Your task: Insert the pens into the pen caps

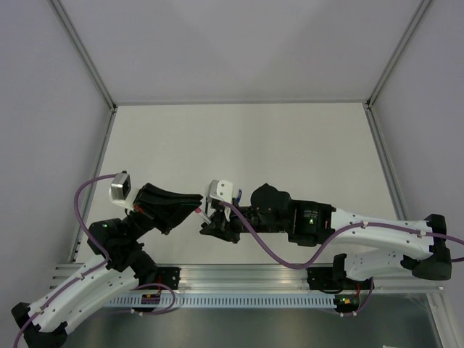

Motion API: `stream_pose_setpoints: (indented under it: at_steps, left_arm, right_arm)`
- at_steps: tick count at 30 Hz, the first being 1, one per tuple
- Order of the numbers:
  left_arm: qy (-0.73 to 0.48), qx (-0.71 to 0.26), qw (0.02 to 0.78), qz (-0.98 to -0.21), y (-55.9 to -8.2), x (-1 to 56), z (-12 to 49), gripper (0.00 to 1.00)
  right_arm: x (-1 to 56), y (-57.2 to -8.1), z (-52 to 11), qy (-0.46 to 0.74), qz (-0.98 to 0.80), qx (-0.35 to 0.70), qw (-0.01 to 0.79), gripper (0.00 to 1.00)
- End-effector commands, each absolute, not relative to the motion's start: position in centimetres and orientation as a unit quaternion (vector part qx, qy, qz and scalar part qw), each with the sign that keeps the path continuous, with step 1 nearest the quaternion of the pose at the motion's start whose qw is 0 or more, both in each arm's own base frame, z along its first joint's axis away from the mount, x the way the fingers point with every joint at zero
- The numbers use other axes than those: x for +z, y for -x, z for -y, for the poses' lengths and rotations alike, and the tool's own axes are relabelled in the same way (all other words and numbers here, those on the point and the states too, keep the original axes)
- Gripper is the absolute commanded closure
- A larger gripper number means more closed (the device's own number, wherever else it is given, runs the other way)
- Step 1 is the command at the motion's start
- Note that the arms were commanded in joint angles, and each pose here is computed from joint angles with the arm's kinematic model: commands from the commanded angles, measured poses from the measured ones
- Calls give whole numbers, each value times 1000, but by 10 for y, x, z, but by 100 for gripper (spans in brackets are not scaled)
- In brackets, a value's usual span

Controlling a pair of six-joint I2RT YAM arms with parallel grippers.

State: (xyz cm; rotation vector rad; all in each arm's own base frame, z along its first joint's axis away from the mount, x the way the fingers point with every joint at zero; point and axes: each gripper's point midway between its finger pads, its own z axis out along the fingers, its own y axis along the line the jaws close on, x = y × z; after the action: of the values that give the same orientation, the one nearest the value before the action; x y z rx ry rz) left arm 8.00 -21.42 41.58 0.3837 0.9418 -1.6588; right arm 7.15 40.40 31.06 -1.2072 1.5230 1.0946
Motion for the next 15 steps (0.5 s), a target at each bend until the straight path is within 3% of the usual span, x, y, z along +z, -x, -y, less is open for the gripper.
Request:
stream_pose_setpoints:
  at_steps: [1, 7, 15]
  left_arm:
    - [-232, -680, 408, -563, -71, 304, 253, 98]
    - [-273, -667, 441, -535, -68, 293, 252, 98]
    - [-319, -674, 425, -514, -54, 283, 255, 98]
  right_arm:
    - [500, -111, -385, 328, -474, 503, 644, 100]
    - [509, -113, -383, 309, -483, 521, 633, 100]
    - [509, -117, -383, 296, -499, 534, 615, 100]
